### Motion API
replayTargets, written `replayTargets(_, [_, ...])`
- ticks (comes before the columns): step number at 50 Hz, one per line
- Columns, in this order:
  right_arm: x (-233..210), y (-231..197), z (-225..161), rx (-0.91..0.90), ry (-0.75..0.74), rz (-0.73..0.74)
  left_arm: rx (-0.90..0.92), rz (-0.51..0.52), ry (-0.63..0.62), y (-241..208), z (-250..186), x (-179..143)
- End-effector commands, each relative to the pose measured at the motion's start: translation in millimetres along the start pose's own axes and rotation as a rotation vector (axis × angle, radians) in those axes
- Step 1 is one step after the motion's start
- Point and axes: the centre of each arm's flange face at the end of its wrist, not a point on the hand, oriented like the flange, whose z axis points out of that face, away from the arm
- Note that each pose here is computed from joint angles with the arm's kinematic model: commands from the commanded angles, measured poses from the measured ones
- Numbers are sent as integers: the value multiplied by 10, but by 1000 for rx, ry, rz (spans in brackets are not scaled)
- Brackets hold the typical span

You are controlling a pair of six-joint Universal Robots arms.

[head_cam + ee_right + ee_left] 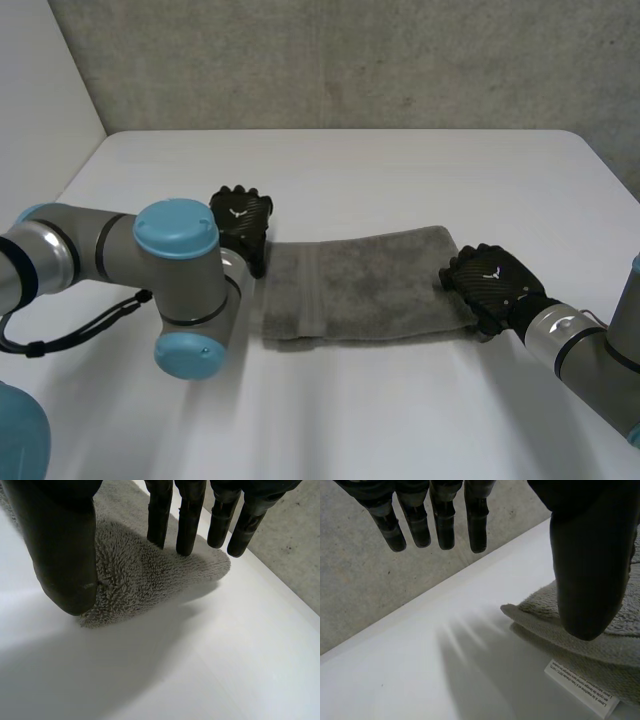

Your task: Fold the towel.

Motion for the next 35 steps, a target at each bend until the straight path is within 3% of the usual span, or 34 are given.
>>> replayTargets(1, [19,5,-2,-3,9,1,1,-2,18,-41,-83,57])
replayTargets(9, [8,52,-20,-13,-2,6,6,-45,60,-176,-355,151])
replayTargets(20, [5,65,-24,-16,-7,-42,-3,-174,67,-336,-723,22])
replayTargets(28, [93,-108,-101,3,14,-220,26,-238,7,-493,-867,-297])
replayTargets(35, [33,-549,-91,131,20,-458,77,-268,-85,-654,-917,-707])
